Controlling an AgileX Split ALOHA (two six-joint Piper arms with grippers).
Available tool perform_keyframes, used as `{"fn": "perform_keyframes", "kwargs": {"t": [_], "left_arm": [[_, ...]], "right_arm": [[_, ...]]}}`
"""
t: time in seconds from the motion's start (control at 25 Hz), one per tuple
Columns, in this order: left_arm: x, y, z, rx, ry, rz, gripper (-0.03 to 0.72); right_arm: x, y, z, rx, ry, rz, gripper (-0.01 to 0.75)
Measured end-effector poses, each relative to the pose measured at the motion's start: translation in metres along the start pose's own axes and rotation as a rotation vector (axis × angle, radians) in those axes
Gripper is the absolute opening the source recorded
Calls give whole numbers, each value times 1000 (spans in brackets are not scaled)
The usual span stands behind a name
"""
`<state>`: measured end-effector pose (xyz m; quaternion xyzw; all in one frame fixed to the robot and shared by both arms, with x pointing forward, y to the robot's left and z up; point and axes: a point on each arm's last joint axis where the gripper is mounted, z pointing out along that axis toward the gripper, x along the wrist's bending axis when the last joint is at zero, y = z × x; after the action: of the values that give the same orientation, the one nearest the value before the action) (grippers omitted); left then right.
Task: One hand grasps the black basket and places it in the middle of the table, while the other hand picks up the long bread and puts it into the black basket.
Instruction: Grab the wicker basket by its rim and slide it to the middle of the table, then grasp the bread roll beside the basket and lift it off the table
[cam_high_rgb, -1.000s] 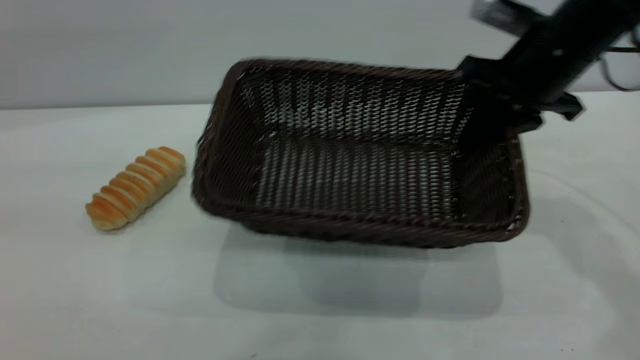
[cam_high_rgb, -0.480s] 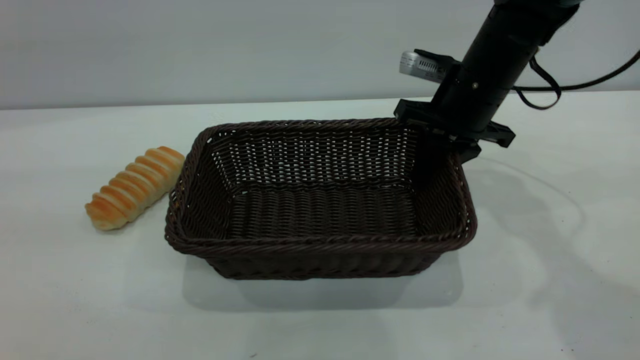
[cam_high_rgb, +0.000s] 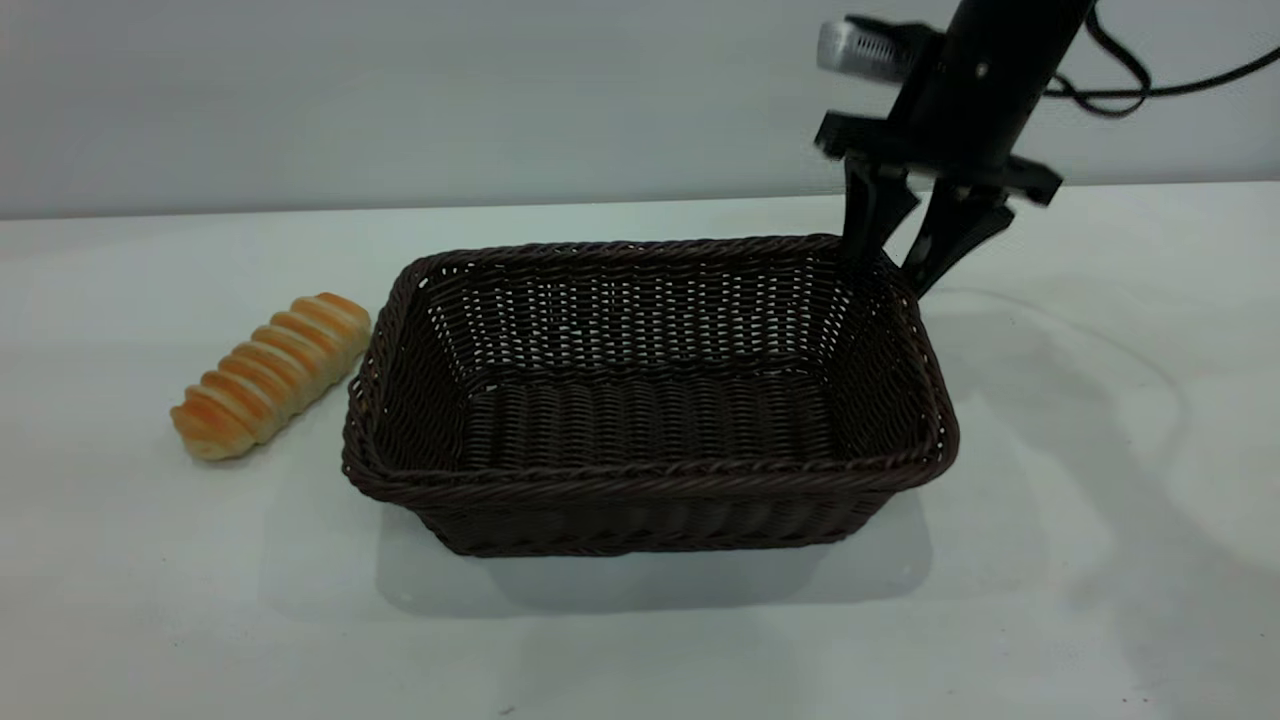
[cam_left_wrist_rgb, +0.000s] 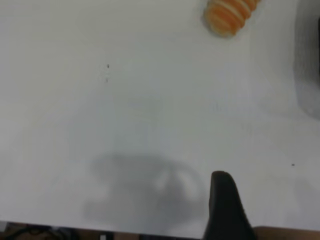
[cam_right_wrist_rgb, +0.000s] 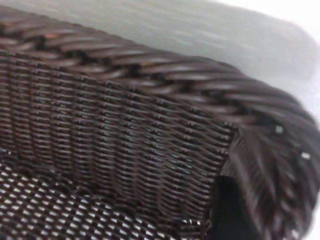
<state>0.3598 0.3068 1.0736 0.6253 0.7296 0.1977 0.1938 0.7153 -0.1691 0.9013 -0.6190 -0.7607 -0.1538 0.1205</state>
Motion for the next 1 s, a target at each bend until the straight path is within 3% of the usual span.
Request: {"fn": "perform_keyframes", "kwargs": {"t": [0.28,0.52,0.76,1.0], "left_arm": [[3,0,0,-4,28,12,483],[2,5,4,-16,27,5,483],[-1,16,31,91,39,19,483],[-6,37,73,130,36,34,483]], "right_arm": [[-28,15,-58,-119,-86,1,467],[-31,1,-120,-173,-340,-62,464],[-5,-49,-181,-209,-382,-77,427],[15,-126,-212,-188,-381,-73,401]]}}
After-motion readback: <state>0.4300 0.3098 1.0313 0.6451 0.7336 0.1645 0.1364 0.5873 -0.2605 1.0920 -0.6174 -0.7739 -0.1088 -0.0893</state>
